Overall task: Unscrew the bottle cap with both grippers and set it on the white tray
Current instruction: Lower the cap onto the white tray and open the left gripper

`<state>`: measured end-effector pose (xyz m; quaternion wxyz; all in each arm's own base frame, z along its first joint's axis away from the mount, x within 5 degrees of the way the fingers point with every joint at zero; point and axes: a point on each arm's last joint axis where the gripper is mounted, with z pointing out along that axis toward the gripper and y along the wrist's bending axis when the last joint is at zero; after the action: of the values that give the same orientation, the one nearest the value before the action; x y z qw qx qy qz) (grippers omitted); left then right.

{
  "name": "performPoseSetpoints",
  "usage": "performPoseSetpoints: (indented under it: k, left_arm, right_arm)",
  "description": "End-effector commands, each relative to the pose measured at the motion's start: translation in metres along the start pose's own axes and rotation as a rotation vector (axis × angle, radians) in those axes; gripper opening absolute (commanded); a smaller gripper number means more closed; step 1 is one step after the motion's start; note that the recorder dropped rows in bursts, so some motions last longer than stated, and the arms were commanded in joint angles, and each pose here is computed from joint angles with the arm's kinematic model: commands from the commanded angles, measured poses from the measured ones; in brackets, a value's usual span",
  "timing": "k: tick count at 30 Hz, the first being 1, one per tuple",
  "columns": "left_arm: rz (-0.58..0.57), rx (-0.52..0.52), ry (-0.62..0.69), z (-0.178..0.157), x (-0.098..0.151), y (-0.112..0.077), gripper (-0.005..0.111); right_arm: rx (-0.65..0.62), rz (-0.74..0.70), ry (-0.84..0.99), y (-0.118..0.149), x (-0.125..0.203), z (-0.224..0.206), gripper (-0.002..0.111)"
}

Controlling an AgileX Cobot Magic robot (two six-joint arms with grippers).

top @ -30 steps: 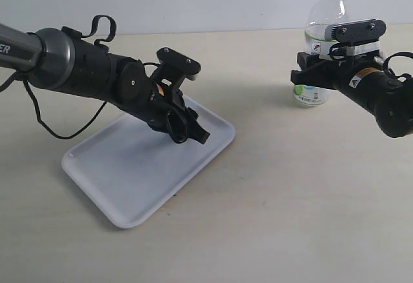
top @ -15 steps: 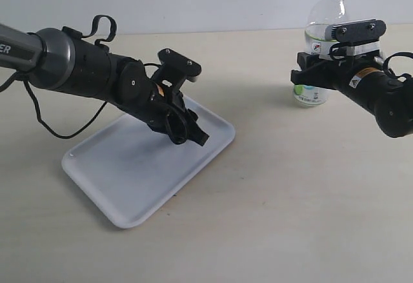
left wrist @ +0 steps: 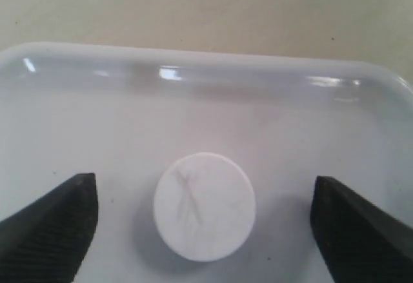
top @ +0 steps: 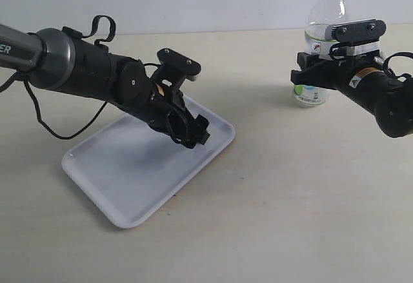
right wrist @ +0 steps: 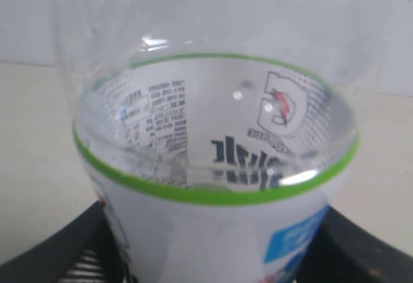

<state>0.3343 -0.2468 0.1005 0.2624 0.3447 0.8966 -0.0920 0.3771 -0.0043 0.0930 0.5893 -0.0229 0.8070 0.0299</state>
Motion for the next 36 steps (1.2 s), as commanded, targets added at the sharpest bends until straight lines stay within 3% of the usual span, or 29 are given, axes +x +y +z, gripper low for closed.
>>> performPoseSetpoints:
  k: [1, 23, 29, 36]
  left_arm:
    - [-0.011, 0.001, -0.016, -0.0077, -0.0031, -0.0005, 0.086]
    - [-0.016, -0.007, -0.051, -0.0142, -0.0075, 0.0001, 0.086]
    - [-0.016, -0.007, -0.051, -0.0142, -0.0075, 0.0001, 0.086]
    - [-0.016, -0.007, -0.051, -0.0142, -0.0075, 0.0001, 0.086]
  right_arm:
    - [0.005, 0.004, -0.031, -0.0019, -0.0043, 0.0011, 0.0]
    - [-0.068, -0.051, -0.054, 0.0048, -0.0063, 0.0008, 0.004]
    - [-0.076, -0.058, -0.049, 0.0055, -0.0058, 0.0007, 0.027]
    - [-0.077, -0.061, -0.025, 0.0055, -0.0036, 0.0008, 0.066]
